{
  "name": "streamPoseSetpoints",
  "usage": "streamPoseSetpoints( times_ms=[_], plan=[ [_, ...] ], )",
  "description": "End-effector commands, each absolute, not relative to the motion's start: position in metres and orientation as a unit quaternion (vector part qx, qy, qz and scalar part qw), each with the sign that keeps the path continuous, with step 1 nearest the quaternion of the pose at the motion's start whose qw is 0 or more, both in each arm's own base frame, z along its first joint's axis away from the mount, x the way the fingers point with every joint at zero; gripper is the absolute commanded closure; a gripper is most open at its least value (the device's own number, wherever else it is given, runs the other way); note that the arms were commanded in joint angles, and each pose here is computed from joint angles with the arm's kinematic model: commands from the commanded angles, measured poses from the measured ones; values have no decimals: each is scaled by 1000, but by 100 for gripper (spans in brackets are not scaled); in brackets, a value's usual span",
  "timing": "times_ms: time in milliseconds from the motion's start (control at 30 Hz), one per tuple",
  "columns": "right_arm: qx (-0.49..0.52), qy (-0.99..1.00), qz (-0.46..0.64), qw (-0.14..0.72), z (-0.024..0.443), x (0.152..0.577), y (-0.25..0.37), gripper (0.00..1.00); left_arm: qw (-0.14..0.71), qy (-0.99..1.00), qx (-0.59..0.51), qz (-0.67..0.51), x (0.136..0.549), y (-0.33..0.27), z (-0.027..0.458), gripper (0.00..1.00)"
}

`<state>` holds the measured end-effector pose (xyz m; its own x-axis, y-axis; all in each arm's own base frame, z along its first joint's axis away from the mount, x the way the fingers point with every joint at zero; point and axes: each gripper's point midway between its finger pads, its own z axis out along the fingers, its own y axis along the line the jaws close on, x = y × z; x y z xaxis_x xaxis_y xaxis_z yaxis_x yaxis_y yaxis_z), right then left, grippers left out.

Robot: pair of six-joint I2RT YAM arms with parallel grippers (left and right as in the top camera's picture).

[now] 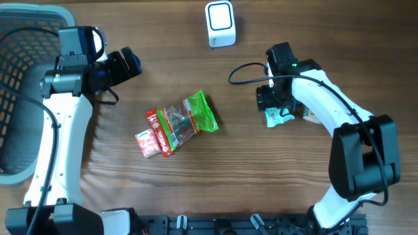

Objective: Scan the item barcode
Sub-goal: 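Lower the green snack bag beside the noodle cup and release it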

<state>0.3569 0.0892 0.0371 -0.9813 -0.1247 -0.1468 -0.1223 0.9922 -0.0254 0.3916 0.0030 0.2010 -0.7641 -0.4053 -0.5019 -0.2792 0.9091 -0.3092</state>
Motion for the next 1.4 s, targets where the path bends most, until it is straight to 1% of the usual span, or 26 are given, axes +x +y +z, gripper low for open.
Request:
streamPoseSetpoints(
  times_ms=[0,67,100,133,333,367,433,500,567,600,667,733,767,800,900,1000,1100,1233,1367],
  plan=[
    [-50,995,15,85,52,366,101,15,299,931,-180,-105,392,6,206,0],
    [-67,991,73,87,62,367,125,20,299,931,-180,-105,392,6,206,0],
    [-68,991,75,93,63,369,127,23,299,931,-180,-105,392,6,206,0],
    [-68,990,73,99,63,372,127,24,299,931,-180,-105,392,6,206,0],
    [-67,990,58,114,63,379,123,23,299,931,-180,-105,392,6,206,0],
    [-63,990,34,121,63,383,114,19,299,931,-180,-105,392,6,206,0],
    [-55,989,-21,138,67,390,96,18,299,931,-180,-105,392,6,206,0],
    [-56,988,-16,145,77,392,98,19,299,931,-180,-105,392,6,206,0],
    [-65,984,15,167,99,395,111,19,299,931,-180,-105,392,6,206,0],
    [-80,980,38,176,107,395,121,21,299,931,-180,-105,392,6,206,0],
    [-129,971,101,176,115,388,148,37,299,931,-180,-105,392,6,206,0],
    [-178,958,157,161,115,376,174,77,299,931,-180,-105,392,6,206,0],
    [-185,957,160,156,110,373,178,86,299,931,-180,-105,392,6,206,0],
    [-189,957,158,153,105,371,180,91,299,931,-180,-105,392,6,206,0],
    [-193,957,152,152,74,370,188,95,299,931,-180,-105,392,6,206,0],
    [-118,978,73,158,40,380,159,96,299,931,-180,-105,392,6,206,0],
    [-93,985,41,141,16,376,141,96,299,931,-180,-105,392,6,206,0],
    [-53,991,-15,120,10,368,110,96,299,931,-180,-105,392,6,206,0],
    [-13,994,-36,102,8,364,82,96,299,931,-180,-105,392,6,206,0]
  ],
)
